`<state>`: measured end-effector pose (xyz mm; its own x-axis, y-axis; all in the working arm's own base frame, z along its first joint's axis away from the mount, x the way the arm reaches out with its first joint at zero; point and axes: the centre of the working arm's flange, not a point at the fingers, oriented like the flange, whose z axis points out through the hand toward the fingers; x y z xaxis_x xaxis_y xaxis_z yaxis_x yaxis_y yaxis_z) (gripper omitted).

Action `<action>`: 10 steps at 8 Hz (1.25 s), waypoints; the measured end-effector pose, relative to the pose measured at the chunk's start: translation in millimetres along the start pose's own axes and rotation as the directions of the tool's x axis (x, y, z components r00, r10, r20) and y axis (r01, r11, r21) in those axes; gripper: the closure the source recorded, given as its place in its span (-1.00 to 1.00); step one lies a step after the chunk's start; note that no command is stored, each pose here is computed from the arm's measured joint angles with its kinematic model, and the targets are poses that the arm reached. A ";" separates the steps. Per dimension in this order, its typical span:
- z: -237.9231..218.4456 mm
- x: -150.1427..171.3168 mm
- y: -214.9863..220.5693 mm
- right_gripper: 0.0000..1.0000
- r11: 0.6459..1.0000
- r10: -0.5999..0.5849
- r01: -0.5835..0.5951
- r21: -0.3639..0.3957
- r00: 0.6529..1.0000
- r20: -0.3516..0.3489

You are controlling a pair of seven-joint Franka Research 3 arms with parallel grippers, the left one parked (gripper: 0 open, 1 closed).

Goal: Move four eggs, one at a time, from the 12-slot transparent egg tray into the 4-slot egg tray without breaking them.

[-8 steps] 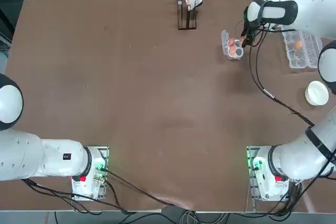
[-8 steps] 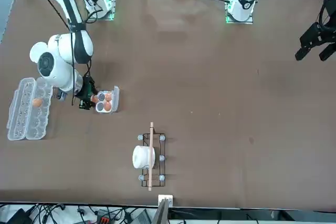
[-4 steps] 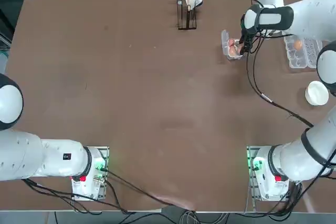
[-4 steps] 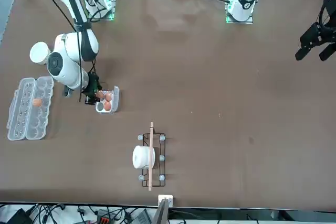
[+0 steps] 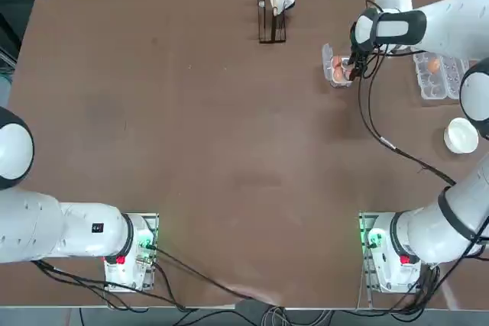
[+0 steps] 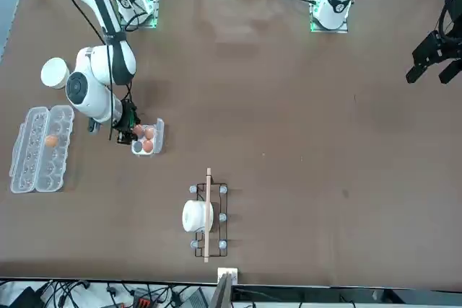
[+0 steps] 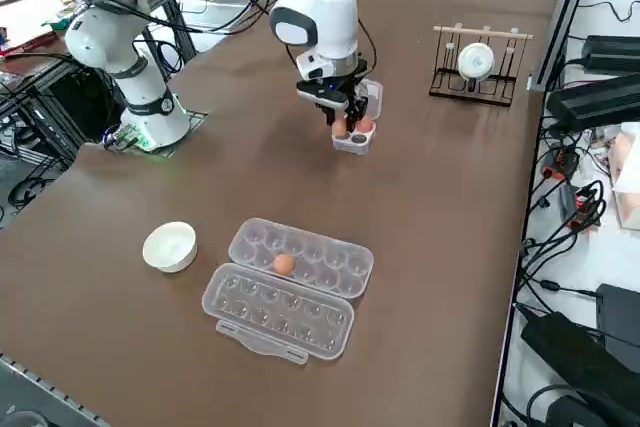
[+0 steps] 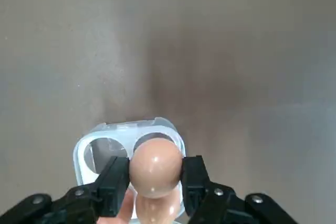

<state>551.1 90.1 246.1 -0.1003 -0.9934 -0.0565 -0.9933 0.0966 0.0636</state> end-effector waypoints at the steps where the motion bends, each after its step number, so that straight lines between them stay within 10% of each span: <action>1: 2.0 0.1 -0.1 -0.16 1.000 0.004 -0.004 0.000 1.000 -0.001; 4: 5.2 0.2 -1.3 -1.00 1.000 -0.001 0.001 0.006 1.000 -0.008; 10: -97.9 74.4 -23.0 -1.00 0.991 -0.134 0.134 -0.016 0.991 -0.015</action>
<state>572.1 7.9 337.9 0.0345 -0.9982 -0.0493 -0.9967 -0.0380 0.0713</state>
